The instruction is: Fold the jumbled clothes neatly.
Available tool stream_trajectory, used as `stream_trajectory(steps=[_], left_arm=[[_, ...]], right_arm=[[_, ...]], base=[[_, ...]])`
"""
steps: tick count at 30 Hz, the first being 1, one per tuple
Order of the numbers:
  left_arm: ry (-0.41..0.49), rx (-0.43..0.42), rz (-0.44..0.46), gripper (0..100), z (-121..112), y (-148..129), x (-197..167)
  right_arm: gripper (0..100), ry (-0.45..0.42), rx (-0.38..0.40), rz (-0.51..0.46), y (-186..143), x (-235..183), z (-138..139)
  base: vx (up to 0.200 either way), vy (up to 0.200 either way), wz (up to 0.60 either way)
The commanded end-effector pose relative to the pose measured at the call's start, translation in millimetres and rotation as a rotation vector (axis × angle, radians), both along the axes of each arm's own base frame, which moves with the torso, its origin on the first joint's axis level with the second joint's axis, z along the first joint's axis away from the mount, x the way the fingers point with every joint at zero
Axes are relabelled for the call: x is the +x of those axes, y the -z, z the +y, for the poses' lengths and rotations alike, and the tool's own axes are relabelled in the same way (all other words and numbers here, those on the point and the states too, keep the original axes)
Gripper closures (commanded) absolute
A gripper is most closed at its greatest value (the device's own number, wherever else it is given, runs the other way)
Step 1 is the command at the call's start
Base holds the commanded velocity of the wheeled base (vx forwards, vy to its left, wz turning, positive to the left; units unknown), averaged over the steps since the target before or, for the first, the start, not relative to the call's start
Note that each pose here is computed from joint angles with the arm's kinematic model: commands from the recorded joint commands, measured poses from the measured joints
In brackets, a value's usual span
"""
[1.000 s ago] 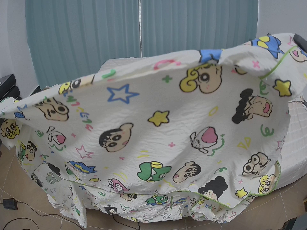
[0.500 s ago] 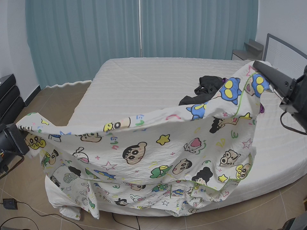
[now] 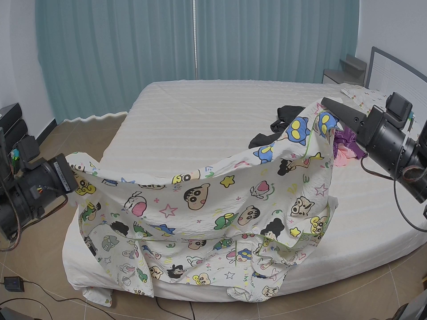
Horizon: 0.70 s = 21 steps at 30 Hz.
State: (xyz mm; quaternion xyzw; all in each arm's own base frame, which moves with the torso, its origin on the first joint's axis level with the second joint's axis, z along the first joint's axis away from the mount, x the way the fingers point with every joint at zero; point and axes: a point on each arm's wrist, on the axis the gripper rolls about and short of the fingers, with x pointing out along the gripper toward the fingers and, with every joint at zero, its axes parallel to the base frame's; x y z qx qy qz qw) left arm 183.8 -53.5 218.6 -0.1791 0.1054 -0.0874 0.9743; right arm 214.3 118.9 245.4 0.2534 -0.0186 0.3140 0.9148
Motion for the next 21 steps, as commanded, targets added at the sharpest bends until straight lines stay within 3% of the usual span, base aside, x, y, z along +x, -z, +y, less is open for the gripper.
stream_trajectory(steps=[1,15,20,21], left_arm=[[-0.011,0.013,0.068,100,-7.7,12.0,33.8],[-0.059,0.034,0.116,100,-20.3,45.4,123.0],[-0.083,0.050,0.164,100,-26.0,71.6,165.6],[-0.118,0.070,0.197,100,-29.8,91.6,185.4]], right_arm=[[100,0.042,-0.025,0.050,20.9,30.0,3.7],[100,0.090,-0.045,0.097,55.3,85.9,14.7],[100,0.150,-0.046,0.119,77.4,119.6,22.7],[100,0.176,-0.050,0.141,91.1,134.5,28.4]], base=[[0.200,0.000,0.00],[0.200,0.000,0.00],[0.200,0.000,0.00],[0.200,0.000,0.00]])
